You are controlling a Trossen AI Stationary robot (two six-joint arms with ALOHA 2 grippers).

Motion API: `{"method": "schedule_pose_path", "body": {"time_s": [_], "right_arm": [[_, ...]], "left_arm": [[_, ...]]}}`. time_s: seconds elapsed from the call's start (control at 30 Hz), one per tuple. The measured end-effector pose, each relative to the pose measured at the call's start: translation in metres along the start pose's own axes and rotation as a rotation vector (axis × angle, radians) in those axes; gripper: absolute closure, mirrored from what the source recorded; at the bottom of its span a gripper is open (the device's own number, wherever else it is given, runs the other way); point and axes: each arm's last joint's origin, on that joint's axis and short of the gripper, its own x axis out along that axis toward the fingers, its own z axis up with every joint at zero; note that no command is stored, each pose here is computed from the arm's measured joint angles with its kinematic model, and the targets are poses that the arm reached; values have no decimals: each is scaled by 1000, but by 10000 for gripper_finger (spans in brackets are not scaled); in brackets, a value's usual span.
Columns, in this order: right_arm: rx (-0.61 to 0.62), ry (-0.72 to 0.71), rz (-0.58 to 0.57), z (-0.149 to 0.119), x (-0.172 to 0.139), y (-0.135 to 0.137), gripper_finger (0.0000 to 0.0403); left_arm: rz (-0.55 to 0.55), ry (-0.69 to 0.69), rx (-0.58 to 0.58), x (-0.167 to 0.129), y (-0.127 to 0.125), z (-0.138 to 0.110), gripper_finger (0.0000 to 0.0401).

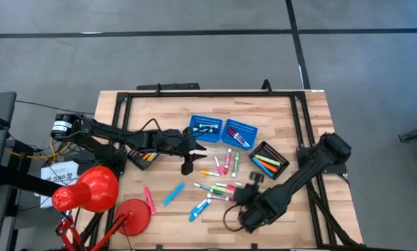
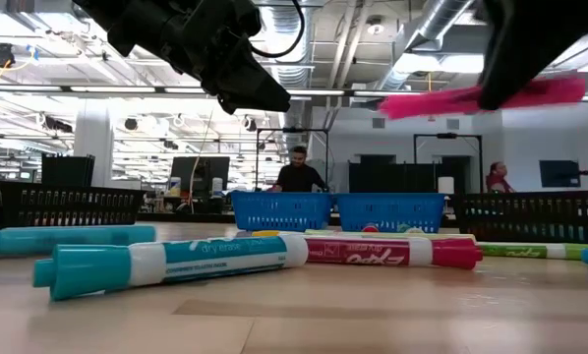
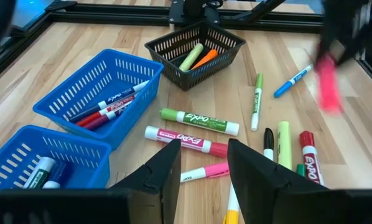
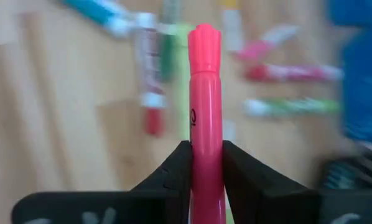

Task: Pick & Place Markers
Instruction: Put the pink highlighter into the right black bin

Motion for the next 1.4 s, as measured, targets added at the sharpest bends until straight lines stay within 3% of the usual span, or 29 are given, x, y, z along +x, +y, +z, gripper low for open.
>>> {"method": "schedule_pose_path", "body": {"time_s": [0.3,0.7,1.2,1.4], "right_arm": [[91,192,-285,-26,-14,-39,342],[218,485,-385,-67,22,-51,340],[240,509,-429,-74,32,-57,339],[225,582,-426,-79,34,-58,339]], "left_arm": [[1,-2,0,0,0,0,274],[19,-7,-7,0,5,1,274],[14,-6,-7,0,5,1,274],[14,-7,-7,0,5,1,274]]}}
